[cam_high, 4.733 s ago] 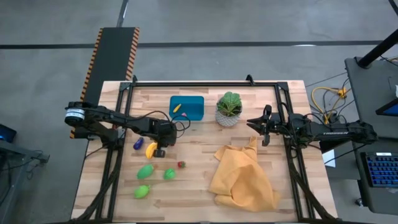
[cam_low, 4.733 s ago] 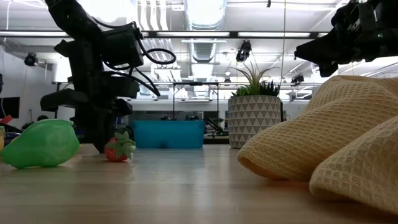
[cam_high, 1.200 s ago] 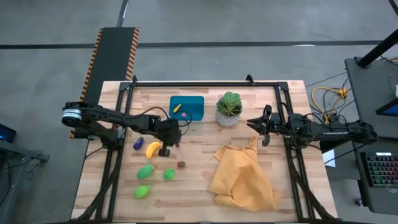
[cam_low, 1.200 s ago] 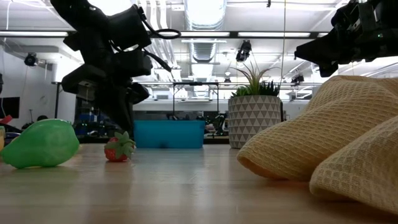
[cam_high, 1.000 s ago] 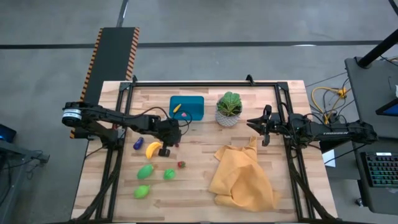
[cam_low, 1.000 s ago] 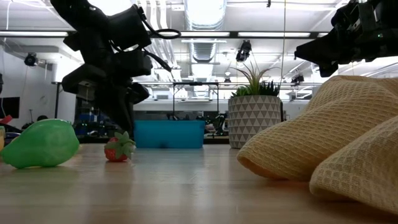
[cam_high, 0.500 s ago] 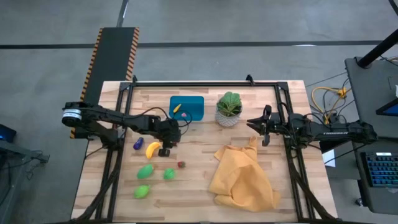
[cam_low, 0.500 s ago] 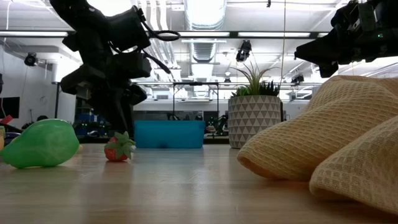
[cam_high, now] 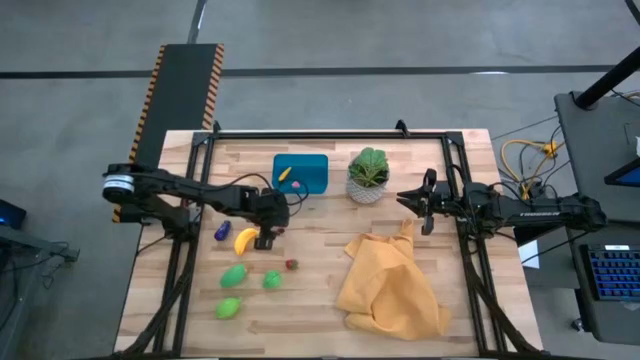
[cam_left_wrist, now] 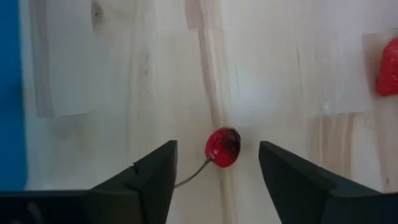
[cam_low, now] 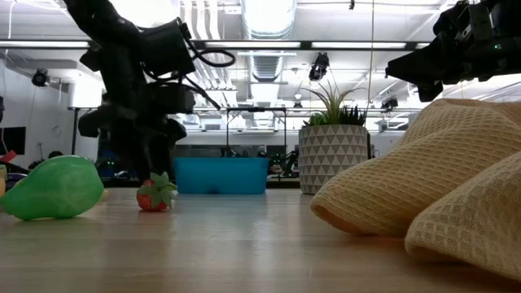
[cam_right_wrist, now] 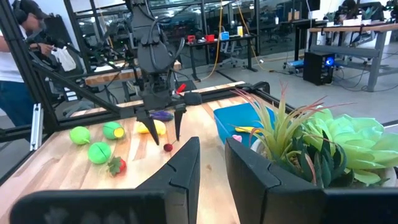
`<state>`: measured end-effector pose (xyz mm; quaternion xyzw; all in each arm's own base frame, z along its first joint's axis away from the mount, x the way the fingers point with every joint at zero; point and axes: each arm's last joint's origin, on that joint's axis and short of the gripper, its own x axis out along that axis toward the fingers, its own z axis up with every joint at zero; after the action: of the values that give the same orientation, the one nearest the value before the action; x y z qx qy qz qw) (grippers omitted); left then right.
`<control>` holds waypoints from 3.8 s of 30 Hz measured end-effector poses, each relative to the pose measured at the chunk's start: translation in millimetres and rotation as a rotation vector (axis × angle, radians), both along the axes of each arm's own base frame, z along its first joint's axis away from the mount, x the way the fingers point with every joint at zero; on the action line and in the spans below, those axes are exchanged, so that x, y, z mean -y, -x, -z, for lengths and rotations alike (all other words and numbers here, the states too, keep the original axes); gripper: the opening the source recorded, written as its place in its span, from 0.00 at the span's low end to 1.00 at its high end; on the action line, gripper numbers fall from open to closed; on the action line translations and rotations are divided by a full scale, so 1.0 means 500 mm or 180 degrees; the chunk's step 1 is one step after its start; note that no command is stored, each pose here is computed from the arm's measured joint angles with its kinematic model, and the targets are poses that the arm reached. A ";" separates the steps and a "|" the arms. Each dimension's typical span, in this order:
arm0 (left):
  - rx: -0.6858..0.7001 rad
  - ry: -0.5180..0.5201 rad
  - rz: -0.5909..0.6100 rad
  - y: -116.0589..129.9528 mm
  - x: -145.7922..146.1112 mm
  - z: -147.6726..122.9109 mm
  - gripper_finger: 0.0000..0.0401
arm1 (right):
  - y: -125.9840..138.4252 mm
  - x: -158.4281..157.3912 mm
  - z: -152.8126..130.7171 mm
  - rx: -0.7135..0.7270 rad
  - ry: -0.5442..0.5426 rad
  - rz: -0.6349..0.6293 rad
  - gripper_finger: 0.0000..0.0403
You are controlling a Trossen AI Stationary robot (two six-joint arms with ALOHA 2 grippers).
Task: Pick and placing Produce into tupperware
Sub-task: Put the red cherry into the blue bin
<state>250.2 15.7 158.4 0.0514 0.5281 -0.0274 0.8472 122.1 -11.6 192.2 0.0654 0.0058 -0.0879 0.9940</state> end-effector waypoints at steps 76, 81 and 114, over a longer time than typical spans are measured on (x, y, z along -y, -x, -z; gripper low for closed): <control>0.1518 -0.0127 0.0488 0.082 0.011 -0.203 0.01 | 0.000 0.000 0.004 -0.0068 -0.0004 0.0001 0.17; 0.1881 -0.0204 0.0465 0.139 0.014 -0.240 0.01 | 0.000 0.000 0.004 -0.0063 -0.0051 0.0003 0.17; 0.2856 -0.0701 0.0271 0.247 0.009 -0.136 0.01 | 0.000 0.000 0.005 -0.0069 -0.0050 0.0004 0.17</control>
<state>126.5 11.3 226.6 0.1694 0.1064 0.0191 0.9796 122.0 -11.6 189.5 0.0722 0.0172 -0.0891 0.9933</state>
